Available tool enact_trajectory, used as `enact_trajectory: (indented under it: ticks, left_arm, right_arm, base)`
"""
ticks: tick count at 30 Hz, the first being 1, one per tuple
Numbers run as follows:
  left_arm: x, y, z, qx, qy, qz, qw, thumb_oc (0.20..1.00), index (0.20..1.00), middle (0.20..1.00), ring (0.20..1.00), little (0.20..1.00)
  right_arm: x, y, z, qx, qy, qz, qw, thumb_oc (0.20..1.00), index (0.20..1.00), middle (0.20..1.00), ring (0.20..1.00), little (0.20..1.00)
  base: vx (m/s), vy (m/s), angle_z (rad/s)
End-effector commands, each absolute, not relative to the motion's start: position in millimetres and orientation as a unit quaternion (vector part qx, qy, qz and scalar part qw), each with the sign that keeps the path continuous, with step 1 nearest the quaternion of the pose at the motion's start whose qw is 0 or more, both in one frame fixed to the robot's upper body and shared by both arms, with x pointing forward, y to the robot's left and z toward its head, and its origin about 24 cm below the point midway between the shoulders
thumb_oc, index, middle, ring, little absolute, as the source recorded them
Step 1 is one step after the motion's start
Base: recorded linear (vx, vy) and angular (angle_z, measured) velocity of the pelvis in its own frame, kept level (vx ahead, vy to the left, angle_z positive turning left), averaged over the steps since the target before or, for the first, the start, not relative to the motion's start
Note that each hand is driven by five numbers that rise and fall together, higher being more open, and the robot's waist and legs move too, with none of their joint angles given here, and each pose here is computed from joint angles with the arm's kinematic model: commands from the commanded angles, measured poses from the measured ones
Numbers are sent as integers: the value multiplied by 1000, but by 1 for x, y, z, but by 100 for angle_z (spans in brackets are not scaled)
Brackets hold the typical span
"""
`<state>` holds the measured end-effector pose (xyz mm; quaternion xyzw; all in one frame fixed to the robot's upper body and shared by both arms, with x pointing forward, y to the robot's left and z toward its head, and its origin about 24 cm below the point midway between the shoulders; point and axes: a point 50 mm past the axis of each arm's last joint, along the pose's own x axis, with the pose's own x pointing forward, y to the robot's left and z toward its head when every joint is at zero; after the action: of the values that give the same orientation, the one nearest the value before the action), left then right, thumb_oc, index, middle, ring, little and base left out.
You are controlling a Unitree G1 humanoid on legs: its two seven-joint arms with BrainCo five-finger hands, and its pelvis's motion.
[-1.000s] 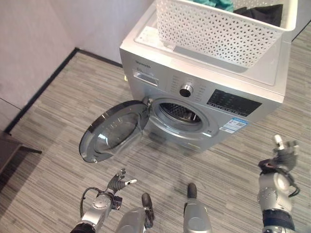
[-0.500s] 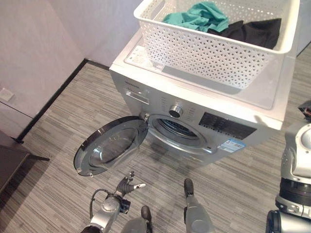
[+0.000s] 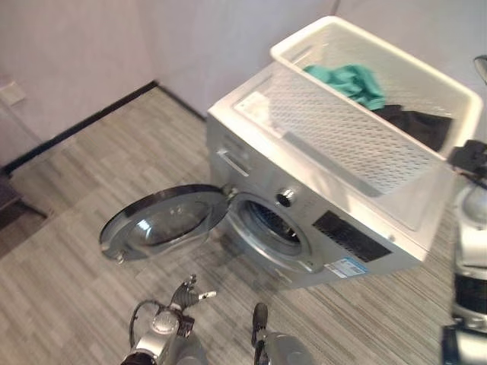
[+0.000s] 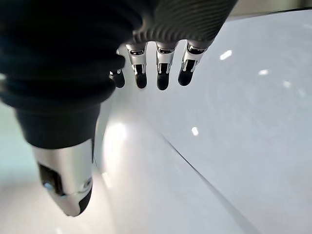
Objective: Grab the laundry basket,head to the washer,open it,put in the laundry and shut it.
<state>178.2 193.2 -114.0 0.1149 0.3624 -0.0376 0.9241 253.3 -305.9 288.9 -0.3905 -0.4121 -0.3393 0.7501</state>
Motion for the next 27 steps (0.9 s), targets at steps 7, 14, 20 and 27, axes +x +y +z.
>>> enact_trajectory:
  ticks: [7, 14, 20, 27]
  left_arm:
    - [152, 250, -113, 159, 381, 8, 911, 1000, 1000, 1000, 1000, 1000]
    - [147, 246, -120, 136, 393, 20, 909, 1000, 1000, 1000, 1000, 1000]
    - [140, 236, -126, 113, 407, 16, 906, 1000, 1000, 1000, 1000, 1000]
    - [126, 240, -136, 94, 440, 47, 892, 1000, 1000, 1000, 1000, 1000]
  right_arm:
    - [311, -356, 303, -528, -162, -269, 789, 1000, 1000, 1000, 1000, 1000]
    - [344, -340, 333, -559, -130, -255, 778, 1000, 1000, 1000, 1000, 1000]
    - [354, -336, 339, -581, -100, -240, 771, 1000, 1000, 1000, 1000, 1000]
    - [360, -335, 334, -589, -54, -201, 781, 1000, 1000, 1000, 1000, 1000]
  base:
    - [38, 68, -38]
    - [32, -5, -4]
    - [15, -31, 12]
    - [-11, -22, 19]
